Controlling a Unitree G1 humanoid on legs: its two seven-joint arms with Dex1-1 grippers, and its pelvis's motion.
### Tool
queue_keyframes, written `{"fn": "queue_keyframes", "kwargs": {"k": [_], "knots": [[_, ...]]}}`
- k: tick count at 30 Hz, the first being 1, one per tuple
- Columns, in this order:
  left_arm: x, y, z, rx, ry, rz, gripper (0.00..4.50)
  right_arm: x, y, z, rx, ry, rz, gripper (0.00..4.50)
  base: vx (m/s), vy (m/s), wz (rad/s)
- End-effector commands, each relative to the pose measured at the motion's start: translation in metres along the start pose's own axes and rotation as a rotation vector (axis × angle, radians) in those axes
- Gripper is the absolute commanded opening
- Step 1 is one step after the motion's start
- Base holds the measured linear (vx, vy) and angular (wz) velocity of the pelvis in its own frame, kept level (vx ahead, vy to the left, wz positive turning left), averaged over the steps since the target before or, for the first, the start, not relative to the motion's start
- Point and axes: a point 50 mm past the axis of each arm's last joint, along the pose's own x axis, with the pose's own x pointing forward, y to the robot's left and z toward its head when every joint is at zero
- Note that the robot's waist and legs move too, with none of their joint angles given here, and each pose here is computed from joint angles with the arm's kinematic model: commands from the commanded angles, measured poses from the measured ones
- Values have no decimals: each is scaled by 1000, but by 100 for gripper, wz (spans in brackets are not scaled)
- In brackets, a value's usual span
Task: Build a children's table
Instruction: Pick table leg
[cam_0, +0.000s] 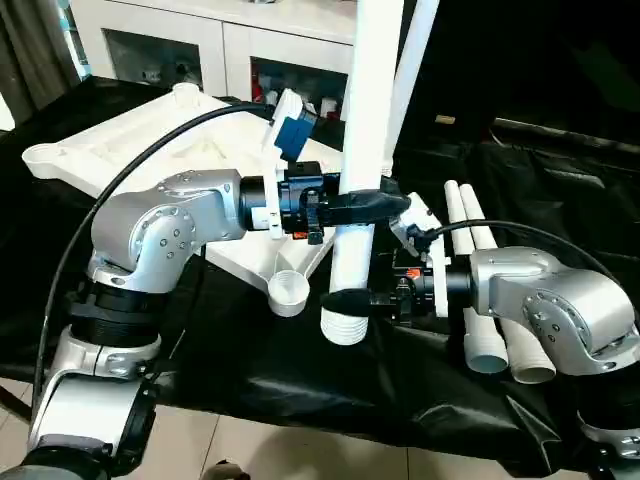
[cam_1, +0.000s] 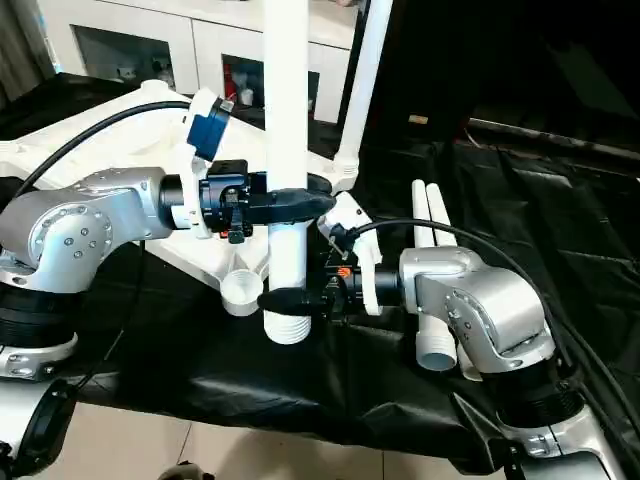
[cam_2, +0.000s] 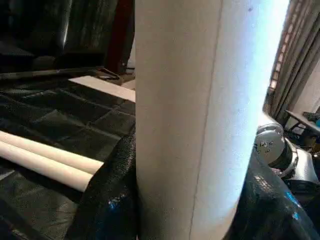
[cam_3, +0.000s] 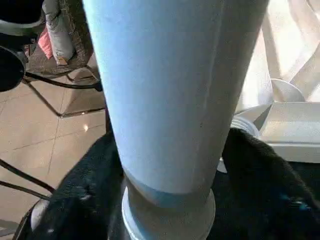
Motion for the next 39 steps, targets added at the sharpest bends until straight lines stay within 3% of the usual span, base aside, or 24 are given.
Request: {"fn": "queue_keyframes", "kwargs": {"k": [1,10,20,21,25,27,30,31,35,36,39], "knots": [[4,-3,9,30,-14,-21,185,1,1,0,-10,-2,3,261,0,0,0],[3,-2,10,19,-30,-22,185,3,0,-2,10,-14,7,194,0,0,0],[3,0,11,22,-32,1,185,3,-2,-5,19,-20,-1,189,0,0,0],[3,0,11,10,-34,4,255,2,-2,-5,16,-24,-11,189,0,0,0],[3,0,14,-9,-68,-16,261,2,-4,-4,14,-37,-27,189,0,0,0],[2,3,20,33,-144,28,298,2,-5,-3,12,-53,-42,189,0,0,0],[0,8,27,72,-234,97,298,2,-7,-2,13,-71,-60,189,0,0,0],[-3,12,36,93,-355,152,298,2,-9,0,15,-99,-88,189,0,0,0],[-8,16,48,58,-500,212,298,2,-13,2,20,-143,-130,189,0,0,0],[-17,23,57,28,-615,287,298,2,-17,7,31,-204,-183,189,0,0,0],[-26,27,63,25,-712,333,298,2,-22,11,44,-266,-243,189,0,0,0]]}}
